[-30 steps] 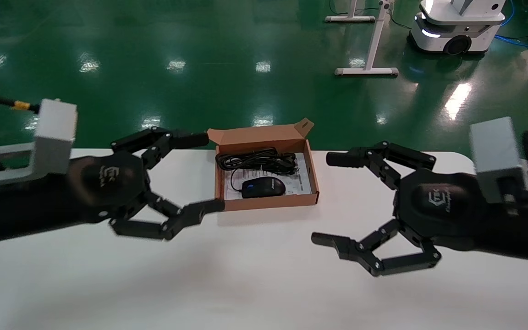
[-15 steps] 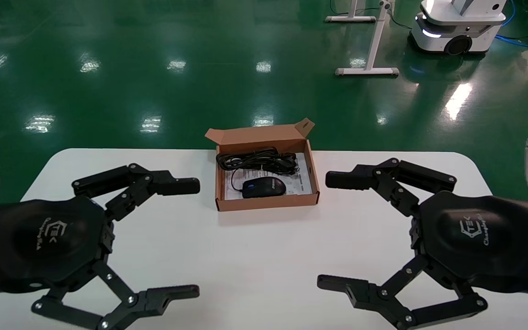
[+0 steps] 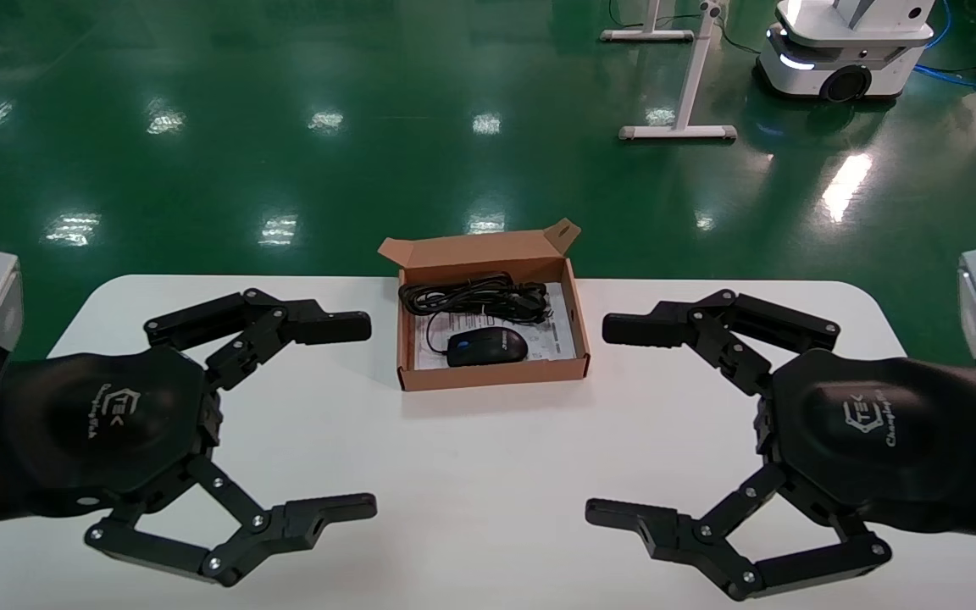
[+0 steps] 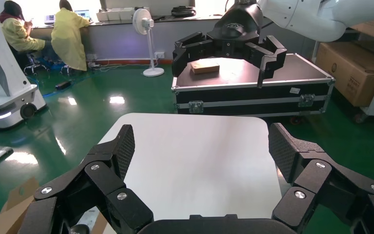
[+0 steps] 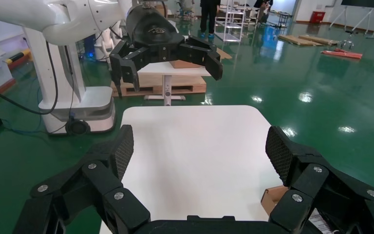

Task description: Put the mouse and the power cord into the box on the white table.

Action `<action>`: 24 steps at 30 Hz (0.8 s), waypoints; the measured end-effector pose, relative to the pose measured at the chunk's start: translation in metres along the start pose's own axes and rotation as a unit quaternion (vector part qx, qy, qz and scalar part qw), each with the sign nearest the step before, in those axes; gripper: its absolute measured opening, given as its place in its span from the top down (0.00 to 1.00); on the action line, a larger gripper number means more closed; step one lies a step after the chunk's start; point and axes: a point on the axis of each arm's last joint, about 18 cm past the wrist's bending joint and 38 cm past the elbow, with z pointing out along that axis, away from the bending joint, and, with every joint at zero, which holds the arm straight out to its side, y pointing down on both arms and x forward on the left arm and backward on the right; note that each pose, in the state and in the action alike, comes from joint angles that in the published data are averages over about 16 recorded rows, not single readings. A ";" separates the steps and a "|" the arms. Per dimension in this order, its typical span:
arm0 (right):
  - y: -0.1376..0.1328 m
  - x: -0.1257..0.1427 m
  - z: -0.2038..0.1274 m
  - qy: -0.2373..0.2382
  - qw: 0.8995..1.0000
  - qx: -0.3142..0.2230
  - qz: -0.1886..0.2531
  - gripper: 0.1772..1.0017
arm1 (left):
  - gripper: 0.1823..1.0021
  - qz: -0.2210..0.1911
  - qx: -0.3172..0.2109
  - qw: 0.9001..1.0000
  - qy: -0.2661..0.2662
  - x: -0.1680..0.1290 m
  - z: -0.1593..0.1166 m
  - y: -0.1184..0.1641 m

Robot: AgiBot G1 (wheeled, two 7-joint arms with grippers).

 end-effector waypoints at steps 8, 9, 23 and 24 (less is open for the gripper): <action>0.000 0.001 0.000 0.001 1.000 -0.001 0.000 0.00 | 0.00 -0.001 0.000 1.000 -0.003 -0.002 0.001 0.001; 0.001 0.001 0.000 0.001 1.000 -0.001 0.000 0.00 | 0.00 -0.001 0.000 1.000 -0.003 -0.002 0.001 0.001; 0.001 0.001 0.000 0.002 1.000 -0.002 -0.001 0.00 | 0.00 -0.001 0.000 1.000 -0.005 -0.004 0.001 0.002; 0.001 0.001 0.000 0.002 1.000 -0.002 -0.001 0.00 | 0.00 -0.001 0.000 1.000 -0.005 -0.004 0.001 0.002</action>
